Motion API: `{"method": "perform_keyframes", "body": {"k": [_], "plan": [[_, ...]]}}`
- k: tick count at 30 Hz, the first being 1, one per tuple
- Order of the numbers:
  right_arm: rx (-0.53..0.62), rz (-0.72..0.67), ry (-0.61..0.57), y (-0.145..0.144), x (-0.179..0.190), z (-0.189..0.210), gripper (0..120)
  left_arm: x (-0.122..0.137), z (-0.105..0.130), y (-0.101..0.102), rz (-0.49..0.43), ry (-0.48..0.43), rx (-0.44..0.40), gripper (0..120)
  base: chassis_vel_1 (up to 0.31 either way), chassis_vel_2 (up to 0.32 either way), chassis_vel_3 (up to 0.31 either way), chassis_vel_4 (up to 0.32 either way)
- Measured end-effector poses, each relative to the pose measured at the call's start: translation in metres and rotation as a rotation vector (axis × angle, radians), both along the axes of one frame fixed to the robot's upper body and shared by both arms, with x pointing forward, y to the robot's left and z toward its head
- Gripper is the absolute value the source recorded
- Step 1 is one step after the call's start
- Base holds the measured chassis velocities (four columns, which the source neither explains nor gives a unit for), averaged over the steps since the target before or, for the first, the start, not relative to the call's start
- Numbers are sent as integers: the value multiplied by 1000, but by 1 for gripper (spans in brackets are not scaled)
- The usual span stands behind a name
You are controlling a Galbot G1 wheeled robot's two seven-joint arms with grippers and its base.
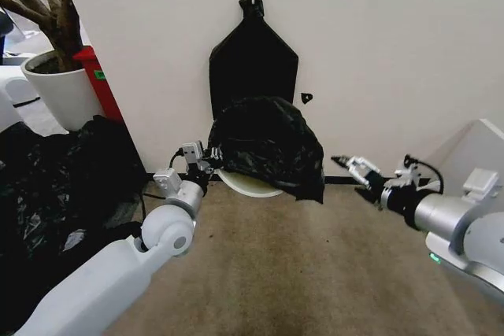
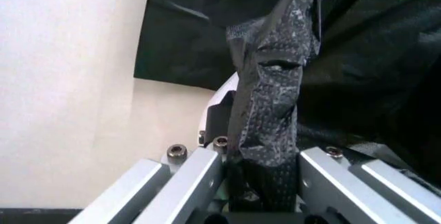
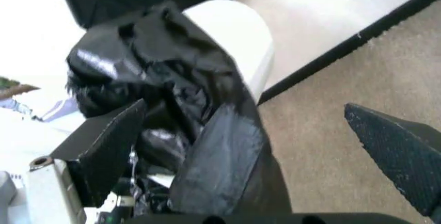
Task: Place the garbage bag over the trash bin.
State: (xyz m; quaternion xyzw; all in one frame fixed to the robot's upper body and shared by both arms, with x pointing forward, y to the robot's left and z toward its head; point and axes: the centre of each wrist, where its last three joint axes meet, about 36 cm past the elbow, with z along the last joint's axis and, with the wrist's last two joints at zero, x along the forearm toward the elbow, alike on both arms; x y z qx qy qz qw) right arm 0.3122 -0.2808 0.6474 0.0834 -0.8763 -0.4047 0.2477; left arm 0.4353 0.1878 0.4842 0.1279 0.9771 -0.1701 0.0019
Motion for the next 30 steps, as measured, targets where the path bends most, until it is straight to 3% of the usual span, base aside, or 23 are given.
{"method": "perform_keyframes", "body": {"k": [16, 30], "plan": [[47, 21, 124, 24, -2, -31, 100, 0, 8, -6, 19, -11, -6, 0, 0, 0, 0, 0], [21, 59, 19, 22, -2, -29, 100, 10, 3, -2, 62, 3, 19, 0, 0, 0, 0, 0]]}}
